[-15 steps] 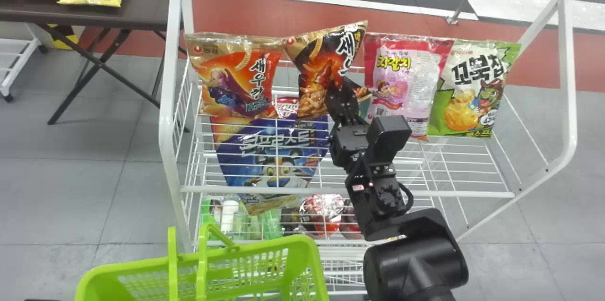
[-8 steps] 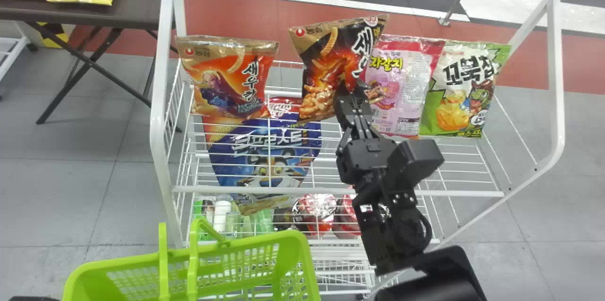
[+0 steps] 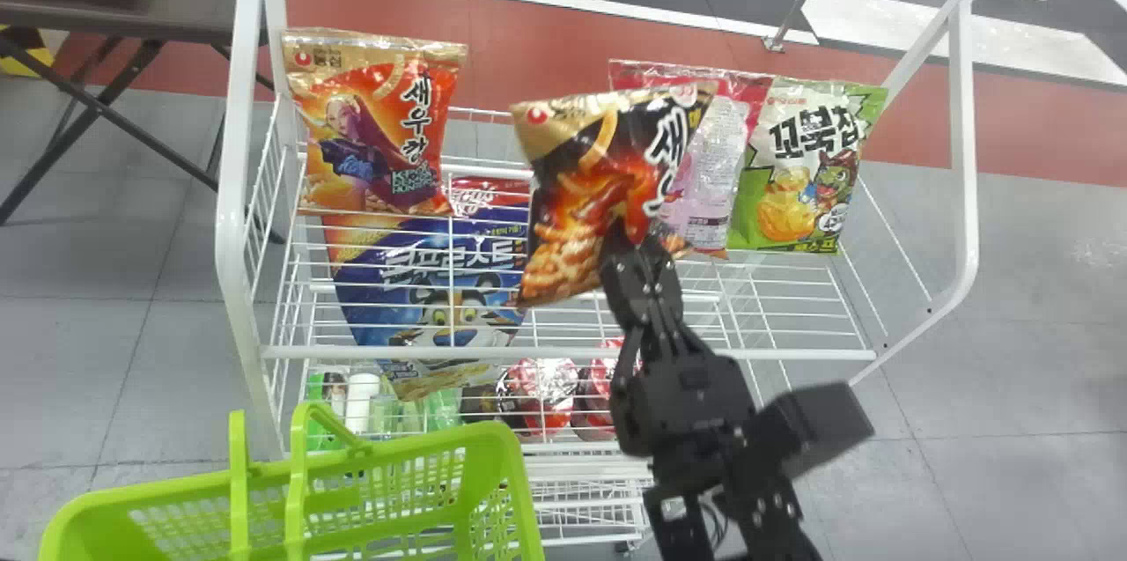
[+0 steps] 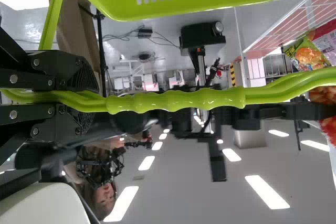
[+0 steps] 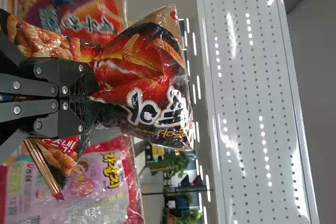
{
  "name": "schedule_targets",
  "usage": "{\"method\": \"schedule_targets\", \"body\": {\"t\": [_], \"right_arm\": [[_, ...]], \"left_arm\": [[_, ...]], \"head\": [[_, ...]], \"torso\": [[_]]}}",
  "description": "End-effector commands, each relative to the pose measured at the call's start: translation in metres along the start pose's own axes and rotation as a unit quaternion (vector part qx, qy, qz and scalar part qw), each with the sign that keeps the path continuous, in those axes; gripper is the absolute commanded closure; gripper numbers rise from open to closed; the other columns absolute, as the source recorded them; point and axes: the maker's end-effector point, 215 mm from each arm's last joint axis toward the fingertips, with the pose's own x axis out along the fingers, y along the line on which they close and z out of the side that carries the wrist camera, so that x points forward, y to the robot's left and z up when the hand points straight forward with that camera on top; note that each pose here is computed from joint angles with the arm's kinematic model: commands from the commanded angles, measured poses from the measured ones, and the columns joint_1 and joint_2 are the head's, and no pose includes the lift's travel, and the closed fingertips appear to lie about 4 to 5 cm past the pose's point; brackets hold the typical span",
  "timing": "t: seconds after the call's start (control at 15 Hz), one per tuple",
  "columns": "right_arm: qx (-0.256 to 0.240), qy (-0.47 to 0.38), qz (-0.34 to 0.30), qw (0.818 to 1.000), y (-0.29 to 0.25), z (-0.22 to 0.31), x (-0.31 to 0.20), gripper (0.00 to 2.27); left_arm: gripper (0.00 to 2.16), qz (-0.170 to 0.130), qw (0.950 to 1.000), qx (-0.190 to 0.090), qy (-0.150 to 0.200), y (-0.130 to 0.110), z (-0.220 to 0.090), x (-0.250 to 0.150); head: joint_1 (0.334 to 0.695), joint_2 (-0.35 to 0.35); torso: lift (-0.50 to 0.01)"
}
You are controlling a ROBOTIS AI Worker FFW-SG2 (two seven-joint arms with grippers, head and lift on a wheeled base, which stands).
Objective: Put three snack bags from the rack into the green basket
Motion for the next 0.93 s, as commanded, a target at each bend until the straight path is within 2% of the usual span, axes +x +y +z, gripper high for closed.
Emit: {"method": "schedule_targets", "body": {"t": [0.0,0.2,0.6,0.87], "right_arm": [[0.017,0.028,0.018,0.999,0.023,-0.009,-0.029,2.24],[0.047,0.08,0.061,0.994,0.053,-0.033,-0.055,2.24],[0.076,0.131,0.132,0.98,0.107,-0.045,-0.104,2.24],[0.086,0.225,0.158,0.958,0.136,-0.103,-0.135,2.24]], "left_arm": [[2.15,0.007,0.9999,0.006,-0.005,0.002,0.006,-0.002],[2.15,0.019,0.9997,0.009,-0.015,0.005,0.012,-0.007],[2.15,0.024,0.9994,0.011,-0.021,0.009,0.018,-0.006],[2.15,0.026,0.9993,0.011,-0.024,0.011,0.021,-0.007]], "head": [[0.695,-0.27],[0.695,-0.235],[0.695,-0.087],[0.695,0.005]], "torso": [[0.0],[0.0],[0.0],[0.0]]}}
